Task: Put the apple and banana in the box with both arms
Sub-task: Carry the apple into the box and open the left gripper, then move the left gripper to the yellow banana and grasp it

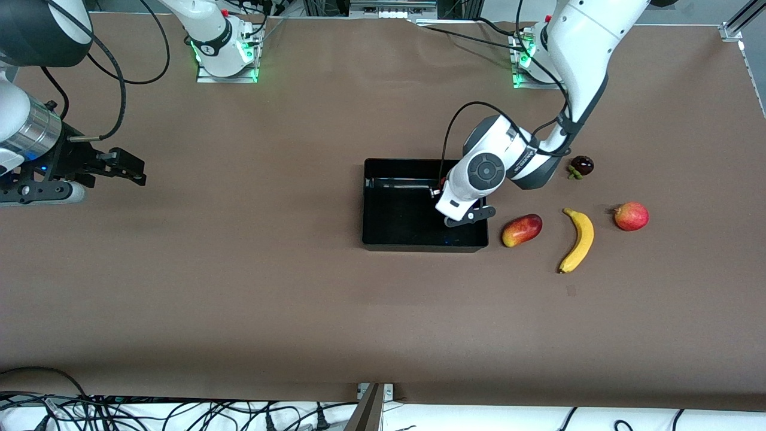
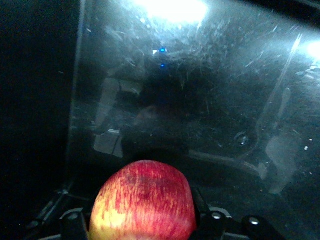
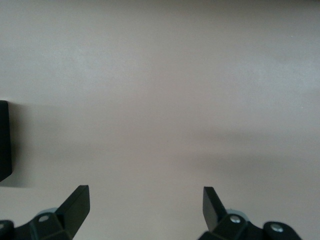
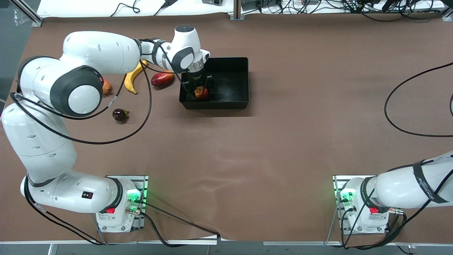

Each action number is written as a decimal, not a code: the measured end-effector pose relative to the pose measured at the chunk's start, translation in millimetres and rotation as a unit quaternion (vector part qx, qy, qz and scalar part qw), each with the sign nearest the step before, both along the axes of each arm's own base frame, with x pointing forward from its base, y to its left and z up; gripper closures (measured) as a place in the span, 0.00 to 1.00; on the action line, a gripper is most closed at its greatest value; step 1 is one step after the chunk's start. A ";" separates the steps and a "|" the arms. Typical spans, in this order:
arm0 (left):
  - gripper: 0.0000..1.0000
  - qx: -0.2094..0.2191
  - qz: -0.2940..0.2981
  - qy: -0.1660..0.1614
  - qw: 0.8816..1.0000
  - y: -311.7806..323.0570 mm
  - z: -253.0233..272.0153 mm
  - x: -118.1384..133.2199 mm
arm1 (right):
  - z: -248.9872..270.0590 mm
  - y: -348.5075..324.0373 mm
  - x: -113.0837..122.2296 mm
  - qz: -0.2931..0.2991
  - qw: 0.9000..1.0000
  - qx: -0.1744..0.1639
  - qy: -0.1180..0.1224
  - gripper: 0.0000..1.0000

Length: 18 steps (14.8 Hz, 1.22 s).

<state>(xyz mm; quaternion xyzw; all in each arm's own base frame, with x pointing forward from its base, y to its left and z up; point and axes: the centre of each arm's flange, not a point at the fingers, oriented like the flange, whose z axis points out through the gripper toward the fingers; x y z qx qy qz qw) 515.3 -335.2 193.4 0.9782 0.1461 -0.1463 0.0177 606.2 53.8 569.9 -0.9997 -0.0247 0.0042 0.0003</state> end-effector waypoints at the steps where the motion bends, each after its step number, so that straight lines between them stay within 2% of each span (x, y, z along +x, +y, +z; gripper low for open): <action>1: 0.30 0.000 0.000 0.002 1.000 -0.5 -3.9 -0.8 | 0.0 0.0 0.0 0.000 1.000 0.000 0.000 0.00; 2: 0.29 0.000 0.001 0.002 1.000 -0.4 -5.5 -0.8 | 0.0 0.0 0.0 0.000 1.000 0.000 0.000 0.00; 3: 0.24 0.000 0.002 0.002 1.000 -0.2 -5.5 -0.4 | 0.0 0.1 0.0 0.000 1.000 0.000 0.000 0.00; 6: 0.00 0.000 0.005 0.001 1.000 0.4 -0.2 4.6 | 0.0 0.0 0.0 0.000 1.000 0.000 0.000 0.00; 9: 0.00 0.007 0.005 0.002 1.000 2.2 31.9 18.3 | 0.0 0.1 0.1 0.000 1.000 0.000 0.000 0.00; 12: 0.00 0.037 -0.003 0.011 0.999 23.0 107.2 49.0 | 0.0 0.1 0.1 0.000 1.000 0.000 0.000 0.00; 15: 0.00 0.053 -0.063 0.009 0.997 83.8 165.9 86.9 | 0.0 0.1 0.1 0.000 1.000 0.000 0.000 0.00; 18: 0.00 0.040 -0.131 0.012 0.991 169.1 162.0 116.8 | 0.1 0.1 0.1 0.000 1.000 0.000 -0.001 0.00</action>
